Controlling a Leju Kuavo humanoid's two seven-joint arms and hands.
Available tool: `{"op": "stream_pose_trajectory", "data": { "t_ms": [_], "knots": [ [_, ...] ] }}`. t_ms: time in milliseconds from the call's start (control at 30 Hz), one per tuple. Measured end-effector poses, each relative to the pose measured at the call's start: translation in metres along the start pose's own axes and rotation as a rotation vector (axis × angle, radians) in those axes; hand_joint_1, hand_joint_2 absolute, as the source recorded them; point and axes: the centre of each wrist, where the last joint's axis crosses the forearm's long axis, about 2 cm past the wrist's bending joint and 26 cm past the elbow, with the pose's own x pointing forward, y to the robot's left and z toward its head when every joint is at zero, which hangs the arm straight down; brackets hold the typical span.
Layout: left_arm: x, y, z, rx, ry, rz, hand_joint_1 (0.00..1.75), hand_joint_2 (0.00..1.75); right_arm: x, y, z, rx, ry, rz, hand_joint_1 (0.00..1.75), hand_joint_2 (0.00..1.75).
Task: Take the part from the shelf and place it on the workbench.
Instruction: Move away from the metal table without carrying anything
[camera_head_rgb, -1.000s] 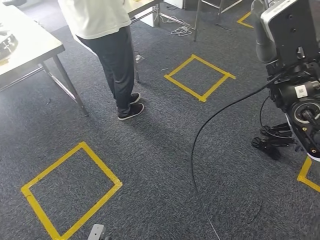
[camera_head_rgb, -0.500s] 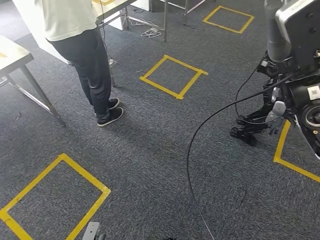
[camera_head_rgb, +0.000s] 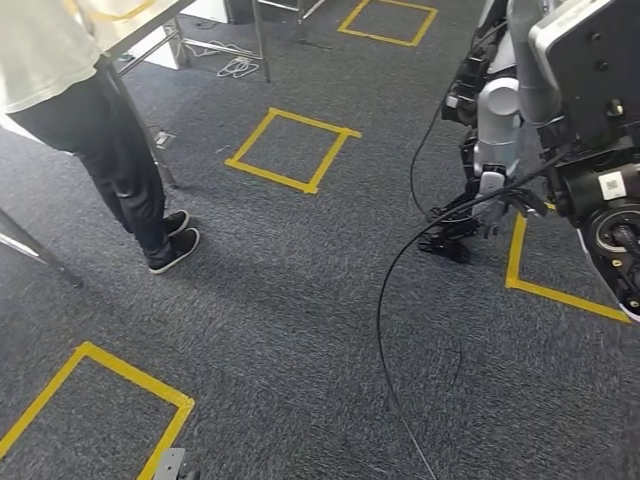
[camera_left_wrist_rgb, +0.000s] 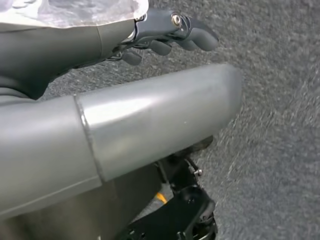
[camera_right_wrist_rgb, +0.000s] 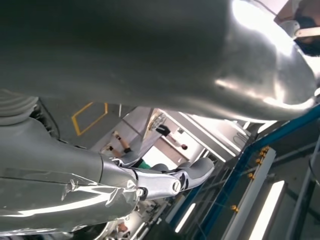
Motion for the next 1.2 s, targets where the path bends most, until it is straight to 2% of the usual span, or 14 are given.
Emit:
{"op": "stream_pose_trajectory", "data": {
  "t_ms": [300, 533, 1200],
  "knots": [
    [-0.003, 0.009, 0.0, 0.018, 0.006, -0.002, 0.0, 0.0, -0.001, 0.002, 0.002, -0.006, -0.004, -0.006, 0.0, 0.0],
    [0.003, 0.013, -0.002, 0.025, -0.01, -0.003, 0.0, 0.0, -0.003, 0.003, 0.005, -0.016, 0.001, -0.003, 0.0, 0.0],
    [-0.001, 0.01, 0.0, 0.016, -0.006, 0.001, 0.0, 0.0, 0.003, 0.003, 0.013, -0.028, 0.006, -0.017, 0.0, 0.0]
  ]
}}
